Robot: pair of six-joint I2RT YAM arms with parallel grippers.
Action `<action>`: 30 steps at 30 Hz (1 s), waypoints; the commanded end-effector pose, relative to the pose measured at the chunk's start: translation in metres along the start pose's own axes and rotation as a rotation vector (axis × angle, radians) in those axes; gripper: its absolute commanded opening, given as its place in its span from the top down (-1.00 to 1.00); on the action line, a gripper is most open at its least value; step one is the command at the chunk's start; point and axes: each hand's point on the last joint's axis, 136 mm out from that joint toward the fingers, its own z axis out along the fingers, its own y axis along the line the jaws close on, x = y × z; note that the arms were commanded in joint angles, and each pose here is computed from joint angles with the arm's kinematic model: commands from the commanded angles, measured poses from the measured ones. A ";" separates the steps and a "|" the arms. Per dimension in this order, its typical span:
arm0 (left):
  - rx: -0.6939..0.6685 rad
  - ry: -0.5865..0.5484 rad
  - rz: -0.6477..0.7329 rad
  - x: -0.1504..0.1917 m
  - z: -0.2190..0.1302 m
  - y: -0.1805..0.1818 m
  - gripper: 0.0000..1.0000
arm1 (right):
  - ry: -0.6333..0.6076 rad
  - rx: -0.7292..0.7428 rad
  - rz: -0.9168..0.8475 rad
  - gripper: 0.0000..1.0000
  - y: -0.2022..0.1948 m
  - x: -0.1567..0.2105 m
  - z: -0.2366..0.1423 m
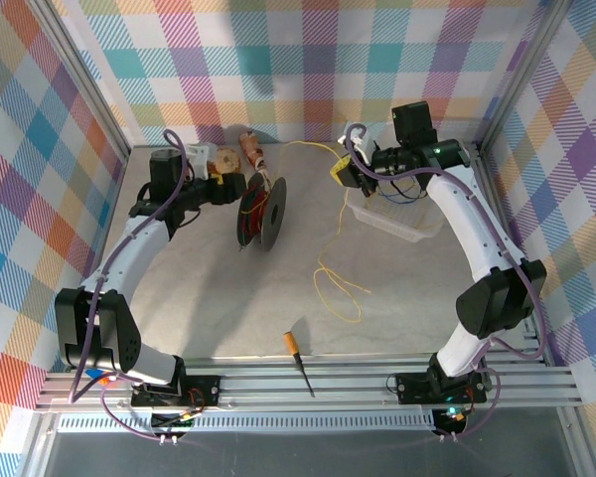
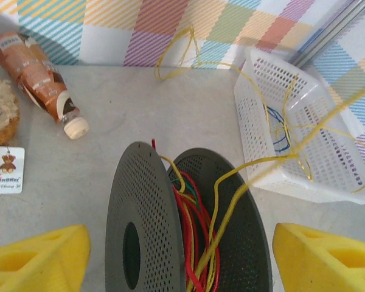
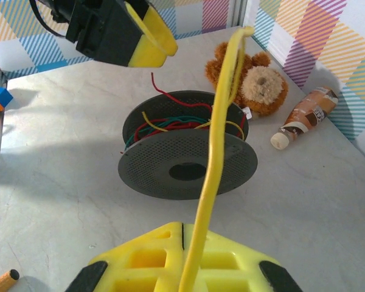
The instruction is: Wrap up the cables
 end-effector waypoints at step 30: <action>0.003 0.226 0.072 0.055 0.025 -0.012 -0.51 | -0.197 -0.133 -0.155 1.00 0.019 -0.049 0.012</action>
